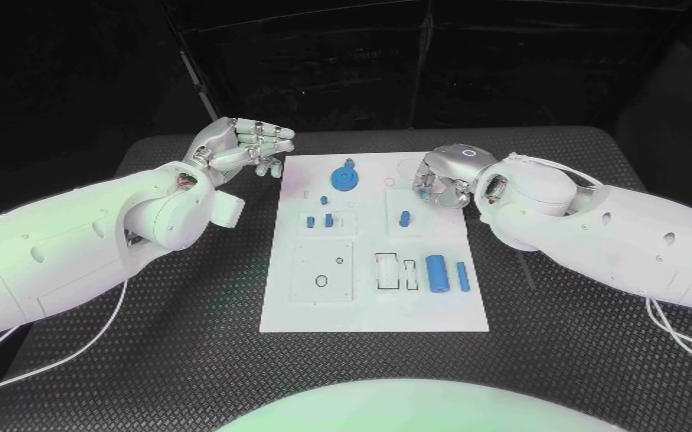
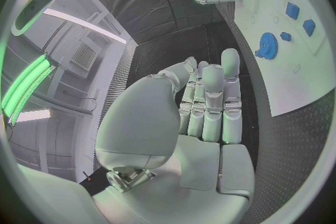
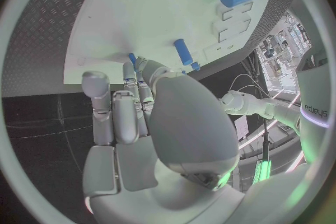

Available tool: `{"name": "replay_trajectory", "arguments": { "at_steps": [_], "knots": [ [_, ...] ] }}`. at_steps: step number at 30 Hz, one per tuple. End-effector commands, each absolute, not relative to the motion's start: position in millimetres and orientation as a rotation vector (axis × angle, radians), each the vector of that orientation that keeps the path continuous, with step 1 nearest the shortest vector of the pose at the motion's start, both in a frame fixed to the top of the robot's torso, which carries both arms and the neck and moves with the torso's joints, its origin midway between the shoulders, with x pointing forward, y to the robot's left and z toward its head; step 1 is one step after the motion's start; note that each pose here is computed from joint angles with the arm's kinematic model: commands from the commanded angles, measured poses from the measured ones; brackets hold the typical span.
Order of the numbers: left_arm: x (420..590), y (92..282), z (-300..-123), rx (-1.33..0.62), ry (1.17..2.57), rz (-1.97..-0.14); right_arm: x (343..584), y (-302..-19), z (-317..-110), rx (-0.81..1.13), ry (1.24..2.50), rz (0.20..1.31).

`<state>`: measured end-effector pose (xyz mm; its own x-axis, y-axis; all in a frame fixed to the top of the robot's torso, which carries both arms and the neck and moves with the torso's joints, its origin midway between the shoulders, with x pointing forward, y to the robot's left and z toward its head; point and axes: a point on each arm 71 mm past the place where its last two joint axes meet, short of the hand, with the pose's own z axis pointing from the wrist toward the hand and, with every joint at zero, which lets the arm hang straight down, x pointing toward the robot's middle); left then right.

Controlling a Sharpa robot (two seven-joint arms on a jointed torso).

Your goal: Assemble the parts on the task board

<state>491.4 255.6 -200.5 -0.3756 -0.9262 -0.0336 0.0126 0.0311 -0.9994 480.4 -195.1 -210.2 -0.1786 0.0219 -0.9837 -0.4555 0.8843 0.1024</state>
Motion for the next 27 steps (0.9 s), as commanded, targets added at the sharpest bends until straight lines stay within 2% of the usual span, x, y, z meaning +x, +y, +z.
{"name": "replay_trajectory", "arguments": {
  "at_steps": [1,13,22,27],
  "knots": [
    [491.6,254.7,-199.3,-0.97,1.492,-1.482,477,-191,-202,-0.329,1.638,0.477],
    [491.5,254.2,-199.8,-0.971,1.497,-1.486,456,-174,-179,-0.333,1.583,0.586],
    [491.5,250.7,-199.9,-0.968,1.5,-1.494,438,-133,-168,-0.353,1.559,0.746],
    [491.4,246.5,-199.9,-0.966,1.504,-1.504,430,-108,-172,-0.382,1.573,0.827]
  ]
}}
